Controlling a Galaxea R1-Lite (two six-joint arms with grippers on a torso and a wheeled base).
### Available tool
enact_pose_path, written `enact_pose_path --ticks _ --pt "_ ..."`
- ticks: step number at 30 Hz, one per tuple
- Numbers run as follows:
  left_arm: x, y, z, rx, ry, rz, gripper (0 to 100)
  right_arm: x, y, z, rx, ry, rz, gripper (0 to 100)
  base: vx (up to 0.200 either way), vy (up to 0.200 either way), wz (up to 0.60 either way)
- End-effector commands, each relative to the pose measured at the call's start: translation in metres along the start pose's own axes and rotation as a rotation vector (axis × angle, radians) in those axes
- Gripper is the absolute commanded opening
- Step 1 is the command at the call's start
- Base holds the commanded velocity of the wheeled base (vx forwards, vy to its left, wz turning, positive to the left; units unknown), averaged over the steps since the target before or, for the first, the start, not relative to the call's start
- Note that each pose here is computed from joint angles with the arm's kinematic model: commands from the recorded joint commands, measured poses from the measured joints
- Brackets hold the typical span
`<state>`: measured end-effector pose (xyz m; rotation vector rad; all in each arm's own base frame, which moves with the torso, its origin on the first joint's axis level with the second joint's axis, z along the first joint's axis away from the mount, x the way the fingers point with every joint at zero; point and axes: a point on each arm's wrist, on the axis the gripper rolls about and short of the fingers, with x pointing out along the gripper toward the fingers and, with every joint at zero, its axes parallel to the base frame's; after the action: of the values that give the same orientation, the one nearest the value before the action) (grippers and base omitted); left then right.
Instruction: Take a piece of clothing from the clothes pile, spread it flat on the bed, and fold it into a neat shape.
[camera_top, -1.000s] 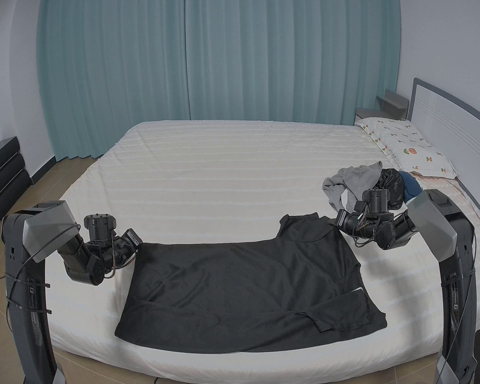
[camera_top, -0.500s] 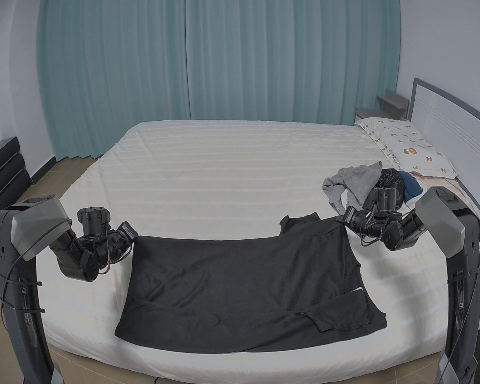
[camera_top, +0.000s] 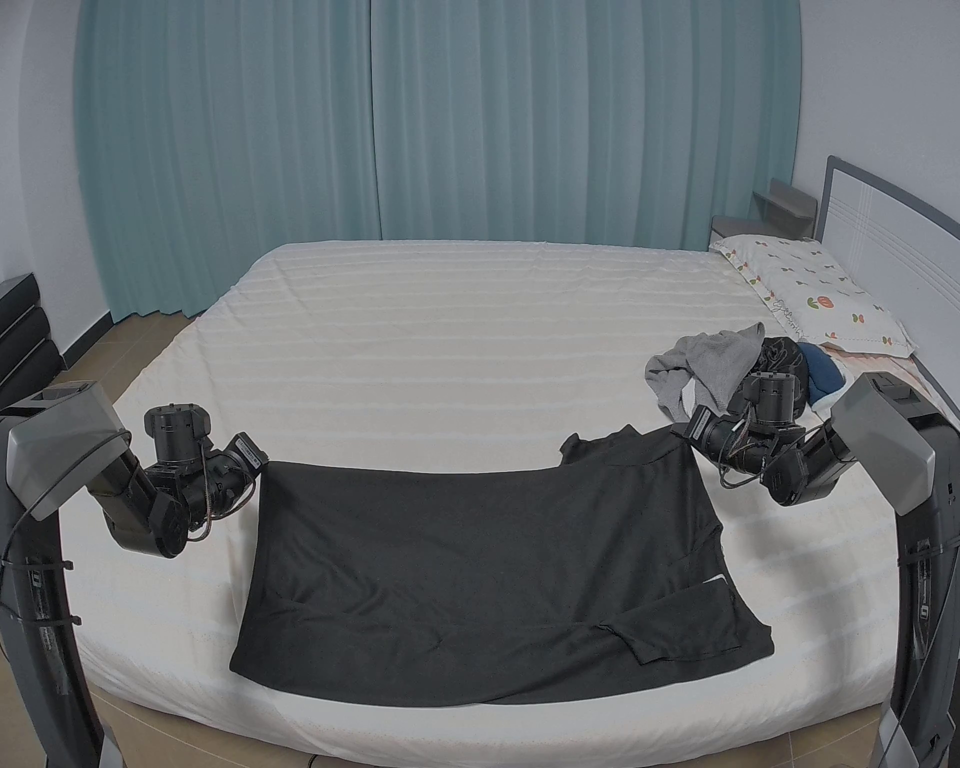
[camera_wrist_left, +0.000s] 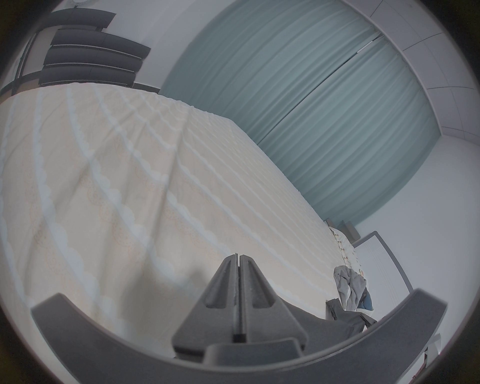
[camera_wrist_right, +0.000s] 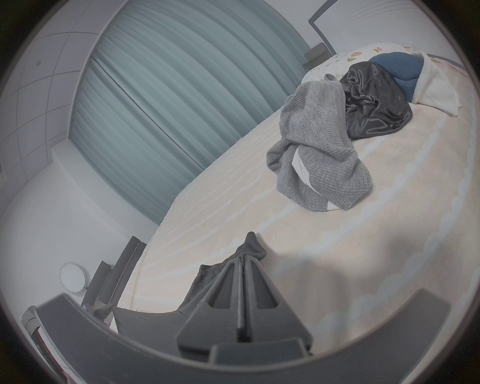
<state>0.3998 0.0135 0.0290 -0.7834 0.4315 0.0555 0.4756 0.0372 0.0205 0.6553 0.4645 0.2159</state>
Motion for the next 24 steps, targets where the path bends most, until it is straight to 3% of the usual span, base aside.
enact_pose_path --ticks 1,24 --pt "-0.0049 -0.0027 0.0059 -0.001 -0.016 -0.007 0 -0.0016 0.0015 0.003 -0.003 -0.012 0.007 0 0.0 0.0 0.0" --pt "-0.0047 0.0017 0.0085 -0.004 -0.024 0.002 0 -0.0025 -0.0007 0.0047 -0.011 -0.039 0.018 0 0.0 0.0 0.0"
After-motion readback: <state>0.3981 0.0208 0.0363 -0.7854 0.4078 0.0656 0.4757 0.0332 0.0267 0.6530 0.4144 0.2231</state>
